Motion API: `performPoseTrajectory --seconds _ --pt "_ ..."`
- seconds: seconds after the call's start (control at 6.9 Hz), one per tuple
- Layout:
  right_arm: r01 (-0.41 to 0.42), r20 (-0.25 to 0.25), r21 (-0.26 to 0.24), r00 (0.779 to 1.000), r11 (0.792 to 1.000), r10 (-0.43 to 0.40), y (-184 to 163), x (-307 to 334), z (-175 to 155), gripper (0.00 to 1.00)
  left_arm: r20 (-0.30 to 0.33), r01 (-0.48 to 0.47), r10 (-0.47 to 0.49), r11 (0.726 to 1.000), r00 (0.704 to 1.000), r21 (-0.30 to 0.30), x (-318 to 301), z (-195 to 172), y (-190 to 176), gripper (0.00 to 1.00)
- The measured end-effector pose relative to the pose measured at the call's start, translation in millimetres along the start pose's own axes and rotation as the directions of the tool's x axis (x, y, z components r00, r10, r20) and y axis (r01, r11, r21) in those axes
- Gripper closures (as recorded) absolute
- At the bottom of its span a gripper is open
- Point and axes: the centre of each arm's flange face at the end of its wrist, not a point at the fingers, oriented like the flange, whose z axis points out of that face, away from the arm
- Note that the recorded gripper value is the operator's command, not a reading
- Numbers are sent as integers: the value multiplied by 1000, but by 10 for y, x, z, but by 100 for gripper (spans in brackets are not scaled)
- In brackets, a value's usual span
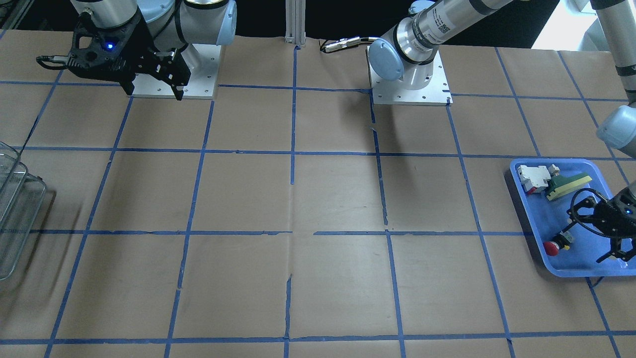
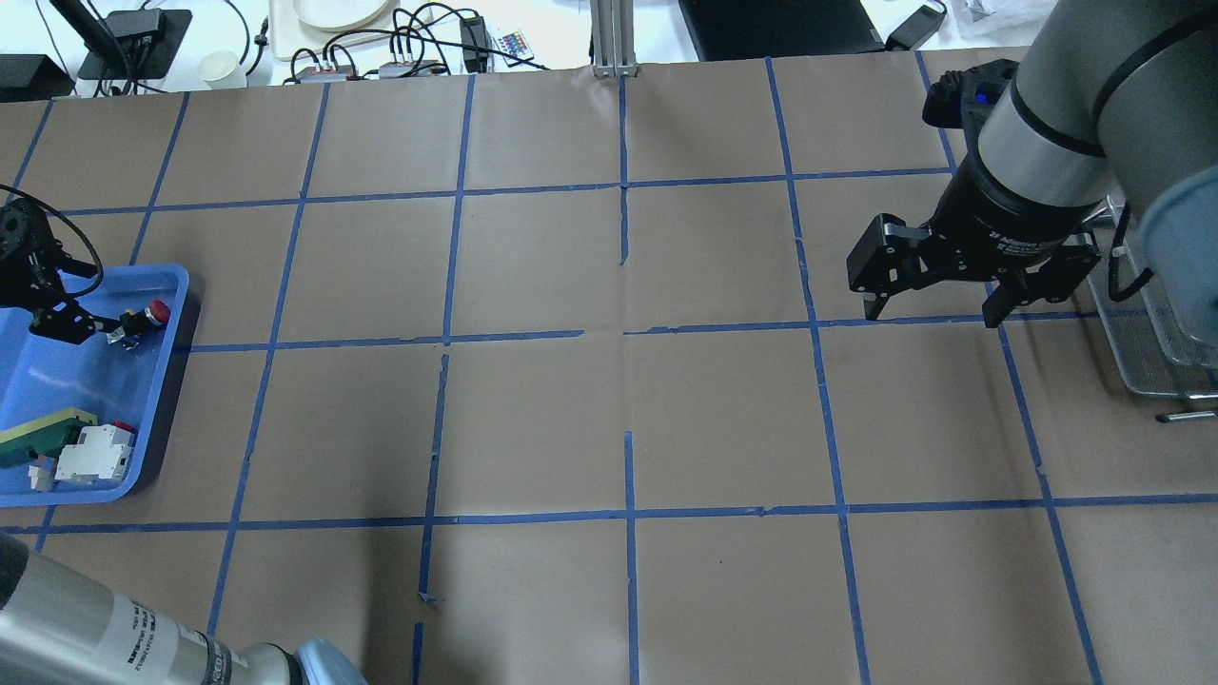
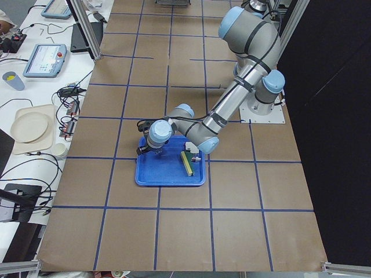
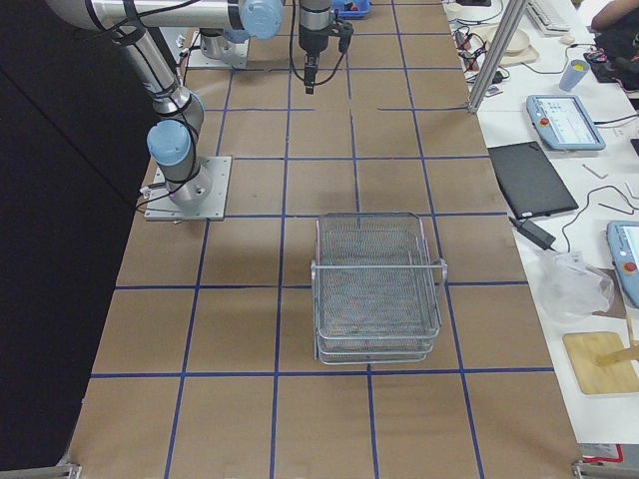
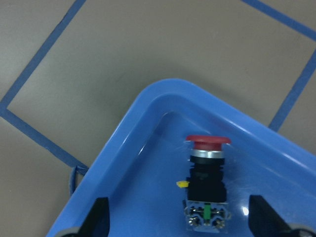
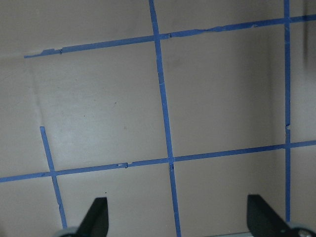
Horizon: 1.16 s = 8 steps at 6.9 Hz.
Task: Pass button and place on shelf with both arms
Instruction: 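Lower the left gripper and close it on the red button's base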
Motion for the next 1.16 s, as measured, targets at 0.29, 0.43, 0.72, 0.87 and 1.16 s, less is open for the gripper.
performPoseTrajectory --seconds 0.29,0.43,0.72,0.87,1.16 --pt "-5 3 19 1000 1000 5 16 -1 -74 0 -10 3 -3 1000 1000 31 80 97 2 2" --pt "-3 3 18 1000 1000 3 11 0 -53 0 -17 1 0 999 1000 37 109 138 7 2" --pt "2 4 0 1000 1000 -2 -43 -8 37 0 -25 5 -4 999 1000 39 131 181 58 3" --pt "-2 4 -13 1000 1000 2 -81 -12 86 0 -25 13 -12 999 1000 39 140 176 130 4" --pt "-5 4 -14 1000 1000 5 -97 -13 88 0 -31 41 -40 998 999 40 159 195 274 18"
